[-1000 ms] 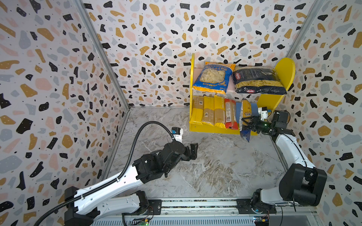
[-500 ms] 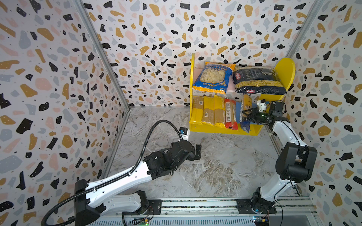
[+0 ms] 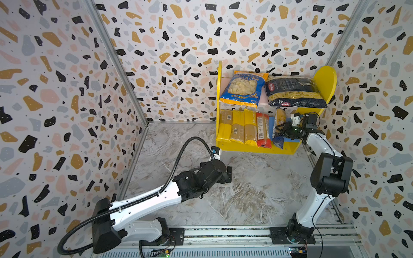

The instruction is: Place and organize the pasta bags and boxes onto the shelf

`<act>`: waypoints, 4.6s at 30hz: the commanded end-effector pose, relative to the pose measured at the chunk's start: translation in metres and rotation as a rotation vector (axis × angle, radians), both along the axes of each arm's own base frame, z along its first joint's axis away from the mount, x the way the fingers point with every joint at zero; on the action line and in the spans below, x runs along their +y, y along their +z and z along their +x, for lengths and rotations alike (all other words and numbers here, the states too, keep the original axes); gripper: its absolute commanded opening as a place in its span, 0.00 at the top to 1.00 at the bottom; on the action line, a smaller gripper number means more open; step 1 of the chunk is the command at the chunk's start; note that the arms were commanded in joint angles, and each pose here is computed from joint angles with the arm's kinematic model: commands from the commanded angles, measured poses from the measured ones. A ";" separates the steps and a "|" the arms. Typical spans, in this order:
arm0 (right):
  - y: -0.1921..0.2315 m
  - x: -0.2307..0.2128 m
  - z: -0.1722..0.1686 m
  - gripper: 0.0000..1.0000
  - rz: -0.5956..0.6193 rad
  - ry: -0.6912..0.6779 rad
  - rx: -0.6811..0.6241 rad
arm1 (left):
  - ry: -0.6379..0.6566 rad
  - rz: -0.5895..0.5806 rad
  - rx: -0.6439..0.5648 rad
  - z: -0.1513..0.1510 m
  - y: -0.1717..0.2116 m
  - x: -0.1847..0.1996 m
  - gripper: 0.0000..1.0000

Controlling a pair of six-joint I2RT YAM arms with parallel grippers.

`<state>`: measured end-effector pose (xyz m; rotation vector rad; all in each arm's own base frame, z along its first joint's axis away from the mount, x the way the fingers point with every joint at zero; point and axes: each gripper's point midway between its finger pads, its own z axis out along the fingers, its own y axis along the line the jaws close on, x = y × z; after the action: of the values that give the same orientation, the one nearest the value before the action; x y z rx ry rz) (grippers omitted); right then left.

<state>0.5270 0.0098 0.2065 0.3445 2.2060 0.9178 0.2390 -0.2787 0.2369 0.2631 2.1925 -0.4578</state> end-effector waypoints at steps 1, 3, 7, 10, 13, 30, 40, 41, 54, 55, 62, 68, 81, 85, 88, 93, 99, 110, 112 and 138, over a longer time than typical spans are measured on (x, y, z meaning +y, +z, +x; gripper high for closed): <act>0.075 0.004 0.015 0.97 -0.062 0.028 -0.220 | 0.013 -0.027 -0.043 0.008 0.017 -0.002 0.00; 0.072 0.006 0.017 0.96 -0.075 0.026 -0.214 | 0.016 -0.029 -0.045 0.008 0.018 -0.002 0.00; 0.064 0.012 0.023 0.95 -0.108 0.028 -0.197 | 0.020 -0.027 -0.046 0.009 0.018 0.000 0.00; 0.059 0.016 0.027 0.93 -0.162 0.018 -0.178 | 0.025 -0.021 -0.044 0.008 0.015 0.003 0.00; 0.053 0.015 0.031 0.89 -0.205 -0.009 -0.155 | 0.031 -0.022 -0.040 0.007 0.013 0.007 0.00; 0.031 -0.003 0.034 0.55 -0.405 -0.115 -0.057 | 0.057 -0.030 -0.048 0.004 0.013 0.025 0.00; 0.030 -0.008 0.030 0.38 -0.469 -0.133 -0.037 | 0.063 -0.030 -0.048 0.006 0.012 0.028 0.00; 0.032 -0.007 0.027 0.34 -0.477 -0.135 -0.043 | 0.064 -0.029 -0.048 0.006 0.012 0.029 0.00; 0.053 0.005 0.000 0.22 -0.467 -0.122 -0.111 | 0.101 -0.027 -0.063 0.007 0.018 0.039 0.01; 0.054 0.005 -0.003 0.20 -0.467 -0.122 -0.115 | 0.129 -0.020 -0.069 0.009 0.019 0.045 0.01; 0.063 0.009 -0.038 0.01 -0.453 -0.118 -0.131 | 0.267 -0.022 -0.133 0.010 0.030 0.083 0.00; 0.061 0.019 -0.091 0.01 -0.441 -0.081 -0.134 | 0.403 -0.004 -0.220 0.010 0.029 0.122 0.00; 0.044 0.065 -0.217 0.01 -0.448 0.020 -0.212 | 0.610 0.056 -0.404 0.002 0.016 0.186 0.01; 0.022 0.062 -0.234 0.01 -0.468 -0.019 -0.196 | 0.706 0.139 -0.481 -0.002 0.013 0.209 0.01; 0.018 0.062 -0.240 0.01 -0.494 -0.040 -0.230 | 0.801 0.237 -0.531 -0.003 0.015 0.222 0.01; 0.023 0.058 -0.245 0.01 -0.584 -0.075 -0.363 | 0.926 0.384 -0.603 -0.003 0.013 0.229 0.01; 0.029 0.040 -0.231 0.01 -0.661 -0.195 -0.439 | 0.961 0.342 -0.571 0.009 -0.016 0.236 0.00; 0.050 0.020 -0.214 0.01 -0.653 -0.290 -0.623 | 1.039 0.245 -0.588 0.021 -0.040 0.291 0.01; 0.073 0.028 -0.214 0.01 -0.624 -0.273 -0.714 | 1.064 0.243 -0.593 0.025 -0.040 0.302 0.01; 0.023 0.065 -0.158 0.01 -0.730 -0.090 -0.724 | 1.066 0.300 -0.552 0.060 -0.079 0.326 0.00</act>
<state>0.3682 0.0774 0.2259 -0.2262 1.7104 0.0997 0.2866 0.0523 0.1453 -0.5693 1.5823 0.5368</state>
